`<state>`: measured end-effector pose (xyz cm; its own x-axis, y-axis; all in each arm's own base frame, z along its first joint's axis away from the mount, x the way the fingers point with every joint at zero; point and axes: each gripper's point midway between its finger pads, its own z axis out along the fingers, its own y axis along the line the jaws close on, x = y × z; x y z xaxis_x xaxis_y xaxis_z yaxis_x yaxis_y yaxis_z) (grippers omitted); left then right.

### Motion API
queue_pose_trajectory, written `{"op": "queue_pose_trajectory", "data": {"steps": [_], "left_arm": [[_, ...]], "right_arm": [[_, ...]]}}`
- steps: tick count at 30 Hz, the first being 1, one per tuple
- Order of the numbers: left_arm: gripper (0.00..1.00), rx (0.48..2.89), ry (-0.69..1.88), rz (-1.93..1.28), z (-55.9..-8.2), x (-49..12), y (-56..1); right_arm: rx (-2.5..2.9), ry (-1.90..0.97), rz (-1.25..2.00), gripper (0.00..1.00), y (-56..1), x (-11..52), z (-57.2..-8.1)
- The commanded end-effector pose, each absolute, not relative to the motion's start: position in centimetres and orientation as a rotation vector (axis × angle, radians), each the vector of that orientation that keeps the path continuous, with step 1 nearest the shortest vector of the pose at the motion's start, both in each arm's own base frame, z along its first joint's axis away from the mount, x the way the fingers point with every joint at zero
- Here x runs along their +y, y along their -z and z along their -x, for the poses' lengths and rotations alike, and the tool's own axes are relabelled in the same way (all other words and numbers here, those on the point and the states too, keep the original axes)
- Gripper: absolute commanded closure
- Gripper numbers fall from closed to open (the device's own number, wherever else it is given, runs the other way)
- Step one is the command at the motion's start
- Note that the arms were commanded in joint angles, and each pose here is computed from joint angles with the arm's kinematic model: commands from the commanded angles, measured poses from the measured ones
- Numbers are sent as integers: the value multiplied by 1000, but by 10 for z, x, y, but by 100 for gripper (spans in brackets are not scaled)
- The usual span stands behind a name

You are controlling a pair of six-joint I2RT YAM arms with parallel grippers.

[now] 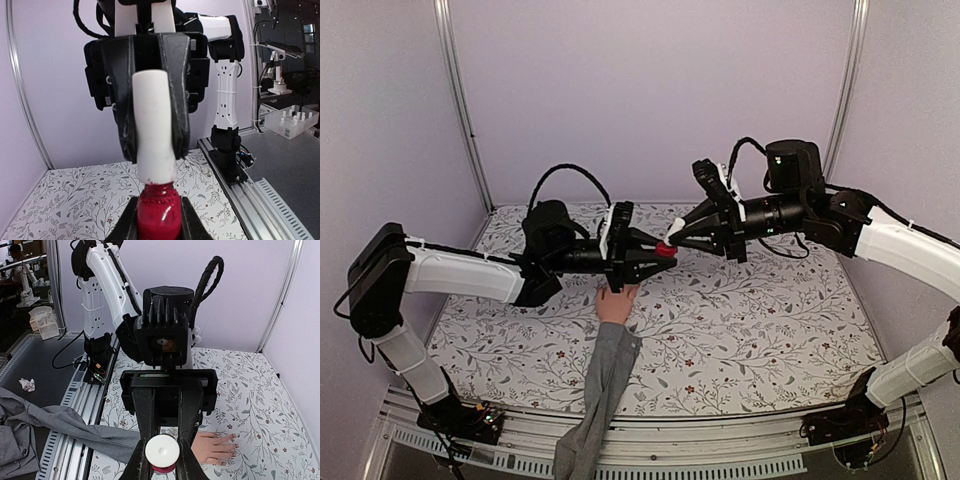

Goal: Paint the nails
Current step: Unscrew the nail polish bottle.

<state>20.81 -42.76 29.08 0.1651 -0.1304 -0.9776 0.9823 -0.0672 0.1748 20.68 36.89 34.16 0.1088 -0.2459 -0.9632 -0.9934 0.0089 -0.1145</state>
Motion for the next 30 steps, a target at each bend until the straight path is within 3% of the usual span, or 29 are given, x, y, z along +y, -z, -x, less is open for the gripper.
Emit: {"op": "queue_pose_trajectory", "data": {"steps": [1, 7, 11, 16, 20, 30], "left_arm": [[100, 942, 1215, -1275, -202, -435, -291], [100, 969, 1191, -1235, -210, -435, -294], [100, 980, 1178, -1223, -214, -435, -294], [100, 983, 1147, -1196, -218, -432, -297], [100, 983, 1108, -1148, -225, -426, -301], [100, 1032, 939, -983, -251, -408, -310]], "right_arm": [[1284, -919, 1404, 100, -350, 370, -215], [1347, -844, 1465, 99, -328, 384, -216], [1368, -791, 1497, 94, -315, 388, -217], [1372, -771, 1480, 78, -316, 387, -220], [1383, -770, 1447, 60, -320, 386, -223], [1455, -811, 1291, 36, -336, 380, -240]]}}
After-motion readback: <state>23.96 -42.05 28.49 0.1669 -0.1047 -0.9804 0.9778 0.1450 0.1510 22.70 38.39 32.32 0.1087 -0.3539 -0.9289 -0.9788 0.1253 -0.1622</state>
